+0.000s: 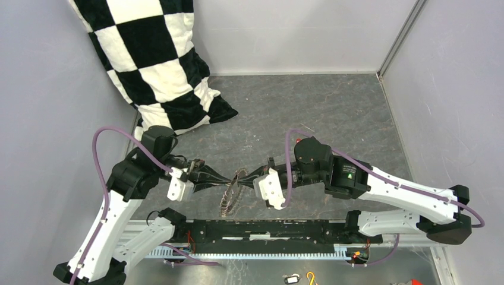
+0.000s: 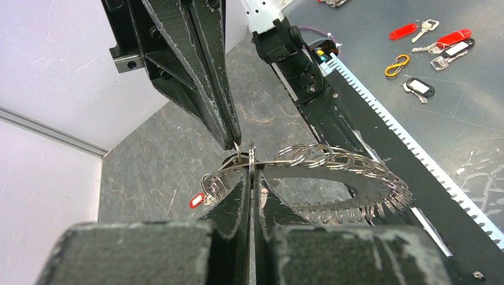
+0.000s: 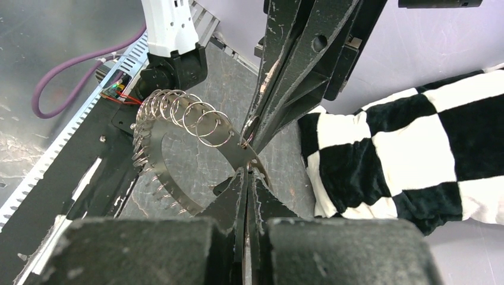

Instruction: Put the keys on the keyring

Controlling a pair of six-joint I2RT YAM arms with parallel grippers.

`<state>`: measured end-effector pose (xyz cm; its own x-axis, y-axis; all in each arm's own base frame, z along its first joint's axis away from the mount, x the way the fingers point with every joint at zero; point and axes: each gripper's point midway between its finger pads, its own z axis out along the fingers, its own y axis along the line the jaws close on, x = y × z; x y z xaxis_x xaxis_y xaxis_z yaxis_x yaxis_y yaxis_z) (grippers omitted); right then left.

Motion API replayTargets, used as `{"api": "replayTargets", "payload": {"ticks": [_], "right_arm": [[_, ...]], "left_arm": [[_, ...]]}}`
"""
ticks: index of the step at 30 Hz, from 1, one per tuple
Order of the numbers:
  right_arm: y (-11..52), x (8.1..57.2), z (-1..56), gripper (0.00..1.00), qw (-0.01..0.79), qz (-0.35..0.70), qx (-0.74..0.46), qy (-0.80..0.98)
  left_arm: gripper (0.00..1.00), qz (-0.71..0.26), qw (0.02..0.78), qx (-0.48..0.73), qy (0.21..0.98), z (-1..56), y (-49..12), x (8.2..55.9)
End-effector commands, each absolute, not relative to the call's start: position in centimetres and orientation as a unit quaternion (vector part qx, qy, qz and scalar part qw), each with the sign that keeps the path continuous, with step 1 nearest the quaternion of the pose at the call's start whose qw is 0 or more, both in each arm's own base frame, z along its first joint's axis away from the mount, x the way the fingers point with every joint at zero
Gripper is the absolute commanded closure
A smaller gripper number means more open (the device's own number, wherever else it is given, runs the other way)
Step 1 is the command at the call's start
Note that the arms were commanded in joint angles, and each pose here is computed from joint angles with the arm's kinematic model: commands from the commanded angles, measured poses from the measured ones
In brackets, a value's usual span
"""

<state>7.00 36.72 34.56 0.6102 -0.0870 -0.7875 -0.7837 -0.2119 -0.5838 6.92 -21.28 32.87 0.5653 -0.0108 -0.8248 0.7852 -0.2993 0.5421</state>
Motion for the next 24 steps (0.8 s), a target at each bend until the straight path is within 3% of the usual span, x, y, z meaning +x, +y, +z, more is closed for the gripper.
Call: {"api": "replayTargets", "payload": {"ticks": [1,24], "right_arm": [[37.2,6.8,38.2,1.00,0.587,0.319,-0.691,0.277],[37.8,5.5,38.3,1.00,0.564,0.314,-0.718,0.260]], "left_arm": [[0.98,-0.388,0.537,0.709,0.243,34.6,-21.3,6.0],[0.98,-0.417,0.510,0.695,0.288,34.4,-21.7,6.7]]}}
